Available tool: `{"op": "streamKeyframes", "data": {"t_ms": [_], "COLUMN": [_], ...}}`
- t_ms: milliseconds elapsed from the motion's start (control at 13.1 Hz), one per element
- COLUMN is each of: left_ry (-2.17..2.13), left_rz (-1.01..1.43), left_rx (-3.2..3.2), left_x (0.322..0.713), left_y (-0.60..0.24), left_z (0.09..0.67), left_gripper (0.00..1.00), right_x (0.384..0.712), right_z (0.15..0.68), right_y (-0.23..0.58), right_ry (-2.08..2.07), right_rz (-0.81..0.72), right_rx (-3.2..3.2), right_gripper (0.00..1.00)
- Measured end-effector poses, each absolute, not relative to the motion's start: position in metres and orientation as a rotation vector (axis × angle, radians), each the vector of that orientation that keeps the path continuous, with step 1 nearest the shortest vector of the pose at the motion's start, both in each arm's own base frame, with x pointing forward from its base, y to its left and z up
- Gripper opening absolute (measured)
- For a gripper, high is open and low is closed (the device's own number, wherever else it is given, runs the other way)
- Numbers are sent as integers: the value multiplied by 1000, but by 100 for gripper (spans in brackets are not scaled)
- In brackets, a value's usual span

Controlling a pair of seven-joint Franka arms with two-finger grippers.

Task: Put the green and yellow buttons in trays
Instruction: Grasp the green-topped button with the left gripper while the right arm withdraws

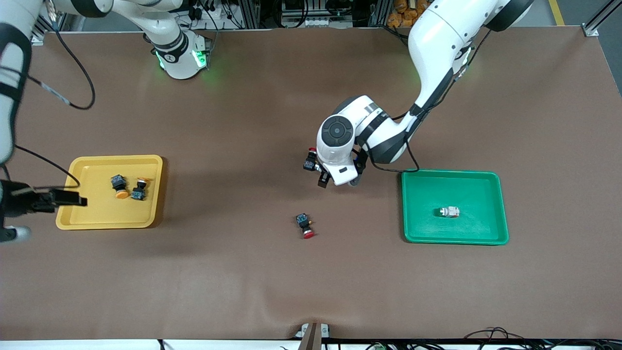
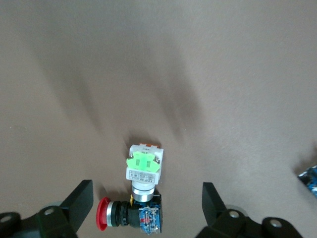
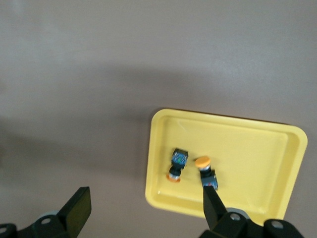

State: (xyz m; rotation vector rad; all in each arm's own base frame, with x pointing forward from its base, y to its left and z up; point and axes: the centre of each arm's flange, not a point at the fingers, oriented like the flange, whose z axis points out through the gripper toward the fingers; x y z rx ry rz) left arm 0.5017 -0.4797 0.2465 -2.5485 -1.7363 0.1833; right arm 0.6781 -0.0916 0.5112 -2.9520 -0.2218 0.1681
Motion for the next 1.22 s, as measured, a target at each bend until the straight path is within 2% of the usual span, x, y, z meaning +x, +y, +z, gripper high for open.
{"op": "streamKeyframes", "data": {"t_ms": [381, 610, 915, 1220], "left_ry": [-1722, -1720, -1721, -1717], "left_rz": [200, 213, 221, 227], "left_rx": [-2554, -2550, -2527, -2517], "left_x": [494, 488, 486, 481], "left_y": [-486, -490, -486, -481], "left_z": [226, 211, 197, 181], "left_gripper": [100, 100, 100, 97], "right_x": [623, 584, 567, 552], "right_z": [624, 668, 665, 658], "right_y": [-88, -72, -33, -30], "right_ry": [-247, 12, 230, 214], "right_rz": [49, 123, 245, 263], "right_rx": [-2937, -2927, -2970, -2992], "right_gripper": [100, 100, 100, 100]}}
